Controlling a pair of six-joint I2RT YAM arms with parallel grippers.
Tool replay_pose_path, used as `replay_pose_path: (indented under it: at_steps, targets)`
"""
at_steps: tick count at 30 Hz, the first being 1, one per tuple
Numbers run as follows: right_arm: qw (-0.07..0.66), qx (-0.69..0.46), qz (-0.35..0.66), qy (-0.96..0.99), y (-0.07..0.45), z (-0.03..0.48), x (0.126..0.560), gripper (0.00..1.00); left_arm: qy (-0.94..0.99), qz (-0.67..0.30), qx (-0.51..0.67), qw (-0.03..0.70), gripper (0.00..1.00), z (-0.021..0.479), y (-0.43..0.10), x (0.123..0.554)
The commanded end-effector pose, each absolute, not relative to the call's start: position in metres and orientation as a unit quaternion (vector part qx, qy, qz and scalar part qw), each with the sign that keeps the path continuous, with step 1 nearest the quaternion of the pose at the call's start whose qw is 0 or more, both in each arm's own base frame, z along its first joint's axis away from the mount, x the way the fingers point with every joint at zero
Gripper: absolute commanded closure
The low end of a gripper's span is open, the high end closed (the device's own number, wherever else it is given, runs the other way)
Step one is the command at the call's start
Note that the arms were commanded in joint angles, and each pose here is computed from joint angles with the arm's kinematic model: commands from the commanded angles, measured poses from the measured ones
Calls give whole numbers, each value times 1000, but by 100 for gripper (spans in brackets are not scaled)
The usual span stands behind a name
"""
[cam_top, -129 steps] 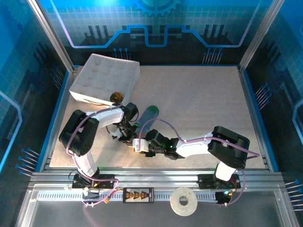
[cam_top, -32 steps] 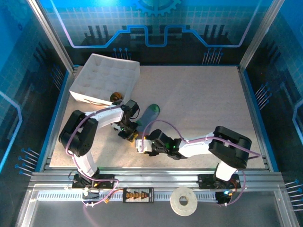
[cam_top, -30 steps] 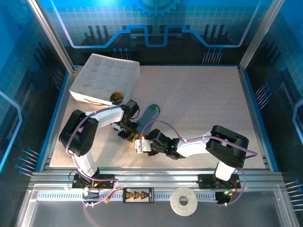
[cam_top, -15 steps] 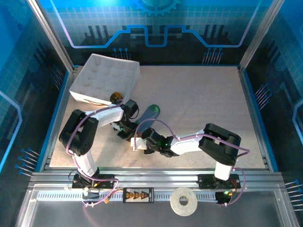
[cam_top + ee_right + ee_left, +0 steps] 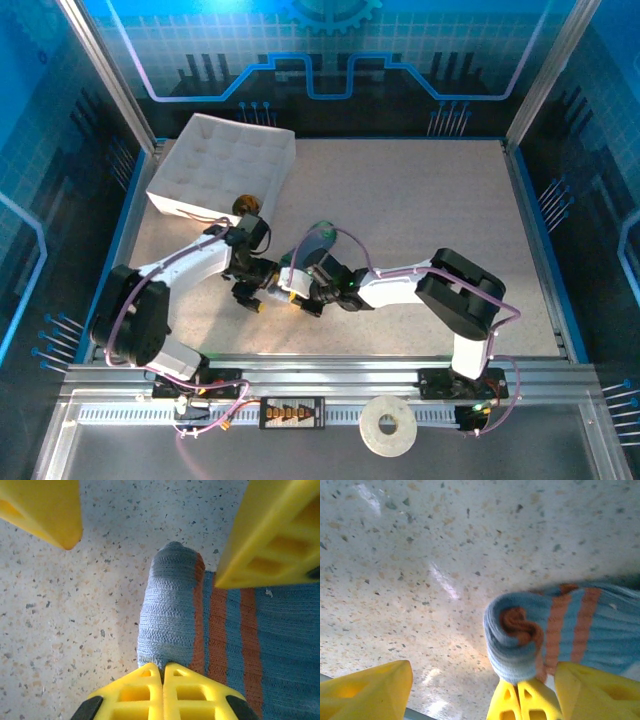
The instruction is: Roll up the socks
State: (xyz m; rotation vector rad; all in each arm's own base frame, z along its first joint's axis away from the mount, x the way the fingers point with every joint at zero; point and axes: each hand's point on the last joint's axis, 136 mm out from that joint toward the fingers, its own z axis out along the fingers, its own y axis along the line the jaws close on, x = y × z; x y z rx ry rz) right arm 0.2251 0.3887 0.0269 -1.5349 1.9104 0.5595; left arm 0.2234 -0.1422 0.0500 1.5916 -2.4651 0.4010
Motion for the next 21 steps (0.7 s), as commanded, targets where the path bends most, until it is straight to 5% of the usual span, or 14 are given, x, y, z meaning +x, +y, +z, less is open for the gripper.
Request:
replay_pose_path:
  at_steps: [1, 12, 21]
  targets:
    - [114, -549, 214, 800, 330, -47, 179, 100, -824, 158, 539, 74, 25, 54, -142, 225]
    - [45, -421, 337, 841, 338, -34, 199, 100, -822, 230, 520, 26, 40, 48, -158, 239]
    - [-12, -343, 355, 869, 329, -44, 209, 100, -836, 192, 512, 36, 48, 23, -166, 235]
